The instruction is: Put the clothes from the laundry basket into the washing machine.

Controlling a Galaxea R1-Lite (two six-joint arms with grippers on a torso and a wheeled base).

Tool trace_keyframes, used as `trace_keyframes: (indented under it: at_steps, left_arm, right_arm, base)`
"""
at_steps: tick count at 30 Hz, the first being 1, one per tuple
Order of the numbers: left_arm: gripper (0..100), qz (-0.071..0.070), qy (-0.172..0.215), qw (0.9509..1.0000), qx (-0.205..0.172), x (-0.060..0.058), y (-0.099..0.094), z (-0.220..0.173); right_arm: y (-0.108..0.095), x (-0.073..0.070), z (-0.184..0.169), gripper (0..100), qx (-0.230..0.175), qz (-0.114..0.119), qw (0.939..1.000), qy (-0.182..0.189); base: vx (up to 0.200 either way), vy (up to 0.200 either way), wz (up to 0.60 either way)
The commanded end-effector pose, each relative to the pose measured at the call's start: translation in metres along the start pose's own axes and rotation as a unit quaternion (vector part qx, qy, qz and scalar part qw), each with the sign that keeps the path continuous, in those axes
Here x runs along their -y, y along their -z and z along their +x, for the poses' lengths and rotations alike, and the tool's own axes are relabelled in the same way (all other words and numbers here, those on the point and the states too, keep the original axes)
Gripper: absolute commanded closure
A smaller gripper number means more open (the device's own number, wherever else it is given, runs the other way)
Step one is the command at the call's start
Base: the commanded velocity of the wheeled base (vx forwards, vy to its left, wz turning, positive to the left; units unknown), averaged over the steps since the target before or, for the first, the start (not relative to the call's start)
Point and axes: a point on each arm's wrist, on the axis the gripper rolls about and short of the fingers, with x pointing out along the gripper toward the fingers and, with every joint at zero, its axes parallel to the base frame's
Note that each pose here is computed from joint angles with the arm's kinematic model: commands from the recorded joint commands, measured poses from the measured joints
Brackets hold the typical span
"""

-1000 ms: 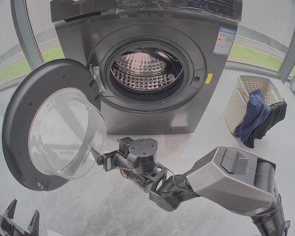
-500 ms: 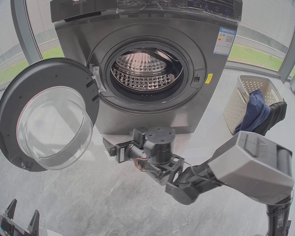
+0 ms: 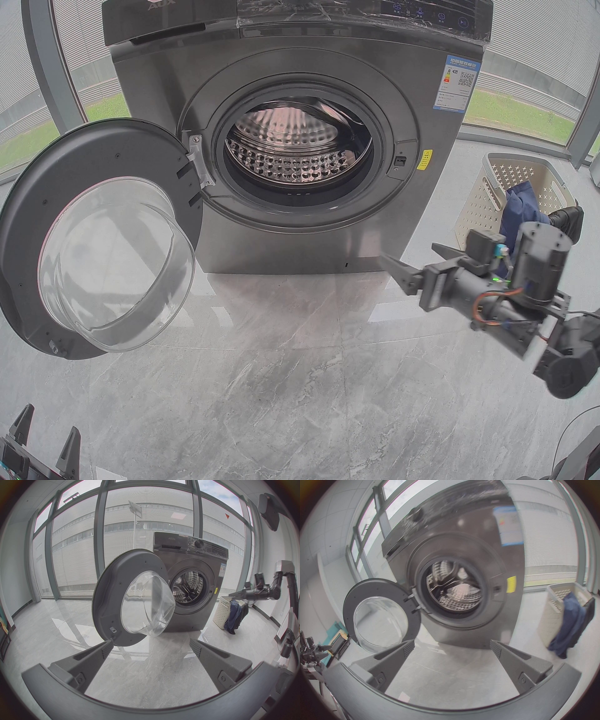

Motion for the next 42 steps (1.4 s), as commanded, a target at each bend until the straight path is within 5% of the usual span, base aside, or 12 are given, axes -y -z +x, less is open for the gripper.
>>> trace_keyframes:
  at_steps: [1,10,18,34,41,42]
  left_arm:
    - [0,0.004,0.0,1.0,0.001,0.0,0.005,0.0]
    - [0,0.004,0.0,1.0,0.001,0.0,0.005,0.0]
    - [0,0.004,0.0,1.0,0.001,0.0,0.005,0.0]
    - [0,0.005,0.0,1.0,0.001,0.0,0.005,0.0]
    - [0,0.005,0.0,1.0,0.001,0.0,0.005,0.0]
    - [0,0.005,0.0,1.0,0.001,0.0,0.005,0.0]
  right_arm:
    - [-0.01,0.053,-0.139,0,0.071,-0.018,0.9929,0.094]
    - [0.026,0.064,-0.219,0,0.081,-0.043,0.9839,0.154]
    - [0.064,0.06,-0.27,0,0.043,-0.04,0.9848,0.164]
    - [0.097,0.058,-0.295,0,0.032,-0.026,0.9749,0.219]
    - [0.098,0.055,-0.296,0,0.044,-0.032,0.9557,0.289]
    - [0.098,0.053,-0.296,0,0.048,-0.04,0.9568,0.284]
  base:
    - [0.0,0.0,0.0]
    - [0.0,0.0,0.0]
    - [0.0,0.0,0.0]
    - [0.0,0.0,0.0]
    - [0.0,0.0,0.0]
    - [0.0,0.0,0.0]
